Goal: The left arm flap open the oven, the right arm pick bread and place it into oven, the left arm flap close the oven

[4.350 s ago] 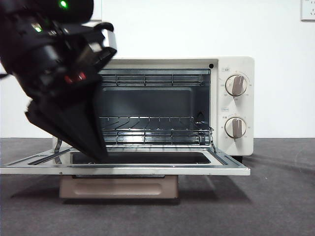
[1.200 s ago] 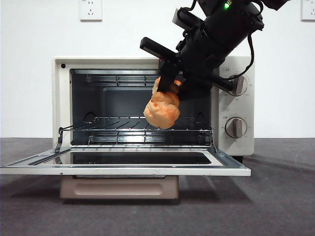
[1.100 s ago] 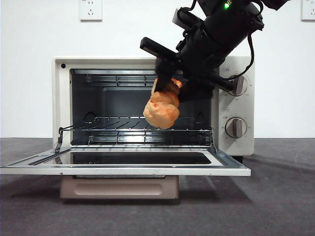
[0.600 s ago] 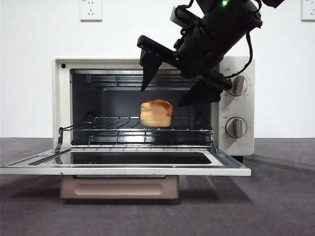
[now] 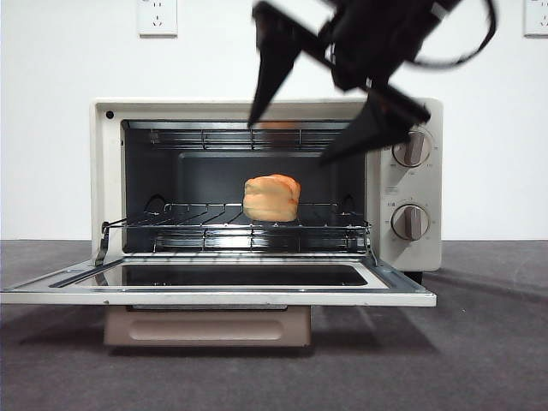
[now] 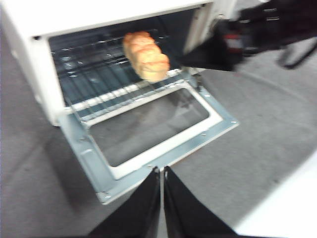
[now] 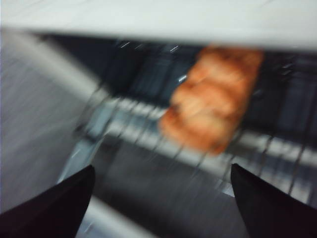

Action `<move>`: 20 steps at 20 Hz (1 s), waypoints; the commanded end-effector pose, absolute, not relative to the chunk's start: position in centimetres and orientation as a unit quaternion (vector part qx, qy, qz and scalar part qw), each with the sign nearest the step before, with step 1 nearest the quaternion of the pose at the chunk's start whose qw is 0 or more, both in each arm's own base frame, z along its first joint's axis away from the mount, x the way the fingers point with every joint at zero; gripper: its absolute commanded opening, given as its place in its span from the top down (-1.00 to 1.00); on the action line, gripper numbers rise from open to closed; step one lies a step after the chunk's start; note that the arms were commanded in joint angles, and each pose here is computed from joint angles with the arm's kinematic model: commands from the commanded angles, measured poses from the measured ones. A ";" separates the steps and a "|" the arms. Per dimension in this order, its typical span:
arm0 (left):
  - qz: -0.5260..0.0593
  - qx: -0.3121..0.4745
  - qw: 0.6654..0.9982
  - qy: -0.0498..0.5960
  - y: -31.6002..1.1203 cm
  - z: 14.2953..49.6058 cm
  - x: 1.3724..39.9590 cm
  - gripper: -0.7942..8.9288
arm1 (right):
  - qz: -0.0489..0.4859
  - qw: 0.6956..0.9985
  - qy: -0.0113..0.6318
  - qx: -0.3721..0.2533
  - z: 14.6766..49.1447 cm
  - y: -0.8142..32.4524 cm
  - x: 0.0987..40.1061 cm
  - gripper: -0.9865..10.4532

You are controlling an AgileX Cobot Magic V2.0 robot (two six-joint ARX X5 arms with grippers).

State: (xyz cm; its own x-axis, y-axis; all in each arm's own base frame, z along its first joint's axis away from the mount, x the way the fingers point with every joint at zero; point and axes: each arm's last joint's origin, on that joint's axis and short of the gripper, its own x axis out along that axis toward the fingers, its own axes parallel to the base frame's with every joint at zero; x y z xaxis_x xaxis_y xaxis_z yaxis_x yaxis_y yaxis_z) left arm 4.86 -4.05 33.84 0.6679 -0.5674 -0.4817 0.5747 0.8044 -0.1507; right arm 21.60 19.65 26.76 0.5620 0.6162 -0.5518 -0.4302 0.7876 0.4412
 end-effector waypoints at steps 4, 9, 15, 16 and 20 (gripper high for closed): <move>-0.296 0.051 0.917 0.262 -4.8 34.0 6.0 0.80 | 0.355 0.855 0.368 0.089 30.1 17.4 17.7 0.07; -0.289 0.070 0.903 0.309 -6.4 33.3 8.1 0.81 | 0.358 0.854 0.369 0.074 32.4 13.8 13.9 0.07; -0.244 0.040 0.877 0.411 -8.4 31.0 13.4 0.81 | 0.368 0.862 0.337 0.090 34.6 8.9 8.7 0.08; -0.242 0.023 0.868 0.434 -8.3 30.4 14.4 0.81 | 0.371 0.864 0.327 0.096 34.9 8.2 8.0 0.07; -0.248 -0.068 0.835 0.486 -6.9 28.1 18.1 0.81 | 0.379 0.871 0.290 0.121 35.6 6.1 5.8 0.08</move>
